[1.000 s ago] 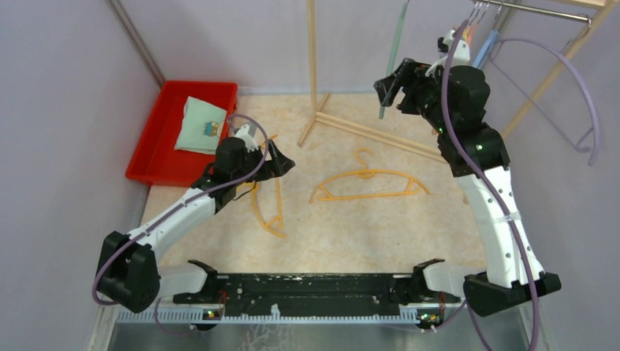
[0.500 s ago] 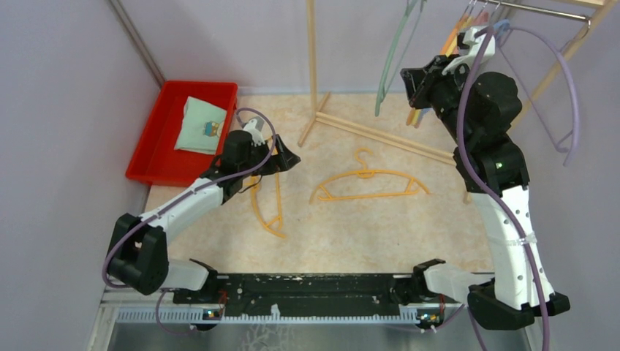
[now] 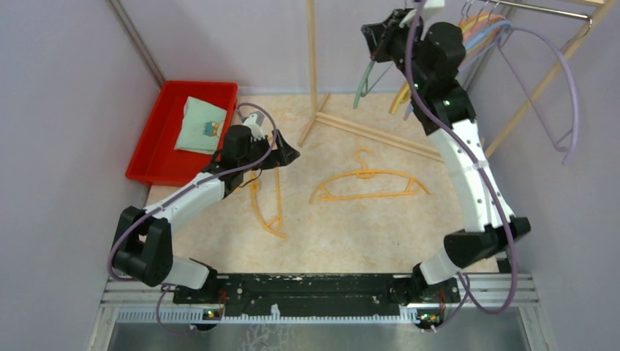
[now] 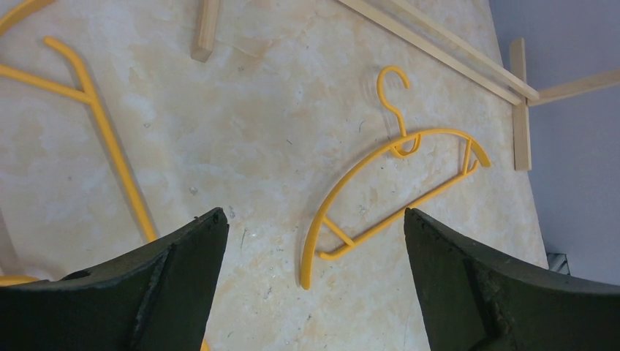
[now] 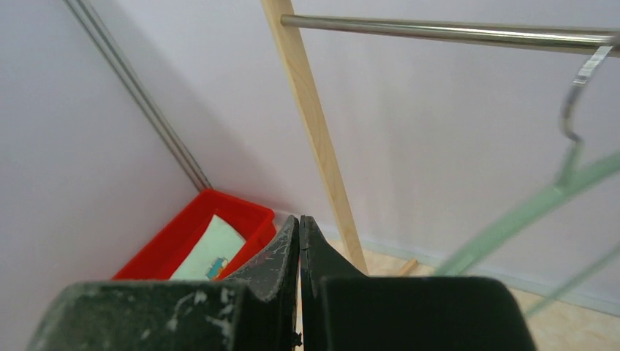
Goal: Organize the hangers
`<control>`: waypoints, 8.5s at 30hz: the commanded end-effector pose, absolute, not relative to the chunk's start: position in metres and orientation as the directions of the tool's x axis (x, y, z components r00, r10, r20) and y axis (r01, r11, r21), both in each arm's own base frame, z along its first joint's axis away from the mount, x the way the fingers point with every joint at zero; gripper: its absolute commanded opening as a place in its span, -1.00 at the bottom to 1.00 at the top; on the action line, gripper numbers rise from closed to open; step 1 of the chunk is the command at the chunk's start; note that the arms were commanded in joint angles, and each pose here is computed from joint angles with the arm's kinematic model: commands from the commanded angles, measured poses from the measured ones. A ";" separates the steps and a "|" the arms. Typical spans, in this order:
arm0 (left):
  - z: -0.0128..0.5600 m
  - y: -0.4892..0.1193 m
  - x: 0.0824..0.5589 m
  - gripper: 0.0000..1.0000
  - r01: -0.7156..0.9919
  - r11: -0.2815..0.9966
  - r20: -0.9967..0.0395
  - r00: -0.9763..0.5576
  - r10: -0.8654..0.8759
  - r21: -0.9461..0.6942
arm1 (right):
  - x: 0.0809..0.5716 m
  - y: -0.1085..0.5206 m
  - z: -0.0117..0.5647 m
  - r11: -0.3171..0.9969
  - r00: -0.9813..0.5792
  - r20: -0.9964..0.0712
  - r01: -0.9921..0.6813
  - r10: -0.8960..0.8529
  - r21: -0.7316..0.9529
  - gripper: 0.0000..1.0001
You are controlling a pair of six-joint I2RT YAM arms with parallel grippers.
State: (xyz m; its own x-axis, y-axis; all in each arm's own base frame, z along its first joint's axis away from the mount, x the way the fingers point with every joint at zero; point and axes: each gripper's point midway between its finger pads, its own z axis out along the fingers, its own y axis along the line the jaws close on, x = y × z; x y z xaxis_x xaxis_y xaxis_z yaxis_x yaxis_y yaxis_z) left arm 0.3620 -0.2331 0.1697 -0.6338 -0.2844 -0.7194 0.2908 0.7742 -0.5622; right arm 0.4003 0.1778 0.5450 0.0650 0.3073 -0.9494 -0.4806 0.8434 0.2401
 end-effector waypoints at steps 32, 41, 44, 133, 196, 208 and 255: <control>0.177 -0.202 0.394 0.89 0.292 0.741 -0.714 -0.610 -0.342 -0.605 | 0.528 0.127 0.528 0.941 0.325 -0.939 0.337 -0.111 0.006 -1.00; 0.177 -0.199 0.394 0.89 0.282 0.733 -0.704 -0.614 -0.357 -0.619 | 0.522 0.069 0.529 0.870 0.293 -0.946 0.493 -0.135 0.029 -1.00; 0.175 -0.197 0.393 0.88 0.280 0.736 -0.704 -0.614 -0.356 -0.616 | 0.514 0.052 0.535 0.851 0.304 -0.943 0.523 -0.132 0.050 -1.00; 0.175 -0.143 0.373 0.99 0.008 0.812 -0.648 -0.607 -0.460 -0.584 | 0.351 0.329 0.323 0.719 -0.358 -0.898 -0.691 -0.254 0.072 0.47; 0.275 0.011 0.369 0.99 -0.165 0.743 -0.698 -0.259 -0.668 -0.649 | 0.232 0.469 0.001 0.608 -0.531 -0.466 -0.793 -0.708 -0.020 -0.14; 0.260 0.008 0.363 0.99 -0.177 0.738 -0.684 -0.285 -0.672 -0.651 | 0.222 0.424 -0.033 0.605 -0.534 -0.367 -0.789 -0.762 -0.108 -0.36; 0.250 -0.015 0.374 0.95 -0.054 0.735 -0.664 -0.390 -0.638 -0.675 | 0.283 0.248 0.455 0.796 -0.349 -0.870 -0.382 0.347 0.470 -1.00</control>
State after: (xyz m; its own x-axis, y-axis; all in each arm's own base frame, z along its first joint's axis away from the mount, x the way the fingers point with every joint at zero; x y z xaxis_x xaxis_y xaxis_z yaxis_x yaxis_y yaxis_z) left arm 0.3695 -0.0084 0.2450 -0.3675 -0.6690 -0.6461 -0.1246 0.7239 -0.6786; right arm 0.2448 0.2646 0.3934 -0.5578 0.1249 -0.8205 -0.4752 0.7624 0.4392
